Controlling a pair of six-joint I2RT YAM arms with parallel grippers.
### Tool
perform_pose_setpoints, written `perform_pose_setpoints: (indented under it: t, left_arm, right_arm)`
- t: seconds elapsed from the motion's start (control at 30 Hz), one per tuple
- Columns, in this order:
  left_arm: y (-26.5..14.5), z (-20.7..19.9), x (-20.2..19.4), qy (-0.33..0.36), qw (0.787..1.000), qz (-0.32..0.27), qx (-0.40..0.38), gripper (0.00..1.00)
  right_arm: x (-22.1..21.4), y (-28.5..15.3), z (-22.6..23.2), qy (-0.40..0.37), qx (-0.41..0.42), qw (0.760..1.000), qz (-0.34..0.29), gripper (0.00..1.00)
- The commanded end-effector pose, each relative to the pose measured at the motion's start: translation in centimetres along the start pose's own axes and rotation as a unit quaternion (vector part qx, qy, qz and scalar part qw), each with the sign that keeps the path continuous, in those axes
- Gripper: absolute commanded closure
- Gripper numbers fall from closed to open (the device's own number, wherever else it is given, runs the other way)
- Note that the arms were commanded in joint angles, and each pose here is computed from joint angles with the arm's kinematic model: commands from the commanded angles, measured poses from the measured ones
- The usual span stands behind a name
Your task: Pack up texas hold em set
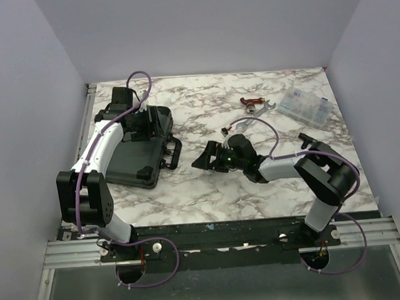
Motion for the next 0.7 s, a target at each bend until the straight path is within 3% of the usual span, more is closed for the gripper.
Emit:
perform_pose_setpoints:
  t: [0.0, 0.17, 0.47, 0.67]
  left_arm:
    - [0.0, 0.4, 0.4, 0.013, 1.000, -0.004, 0.007, 0.42]
    - [1.6, 1.9, 0.3, -0.003, 0.999, 0.021, 0.024, 0.66]
    - [3.2, 5.8, -1.5, -0.010, 0.990, 0.077, 0.114, 0.95]
    - [3.2, 6.5, -2.5, 0.001, 0.985, 0.095, 0.147, 1.00]
  right_arm:
    - [1.0, 2.1, 2.9, -0.003, 0.060, 0.998, 0.007, 0.07]
    - [1.6, 4.7, 3.7, 0.014, 0.084, 0.996, 0.012, 0.15]
    - [1.4, 8.0, 3.5, 0.057, 0.109, 0.992, 0.025, 0.33]
    - [1.5, 9.0, 3.6, 0.060, 0.115, 0.991, 0.029, 0.46]
Point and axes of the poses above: each gripper's point midway between its finger pads, its own y axis out along the fingers, its own z axis along the line the jaws close on, x = y × z, the point moved 1 cm from there along -y, back along the fingers, and after that the axes turned 1 degree about -y, right-handed, at the moved point
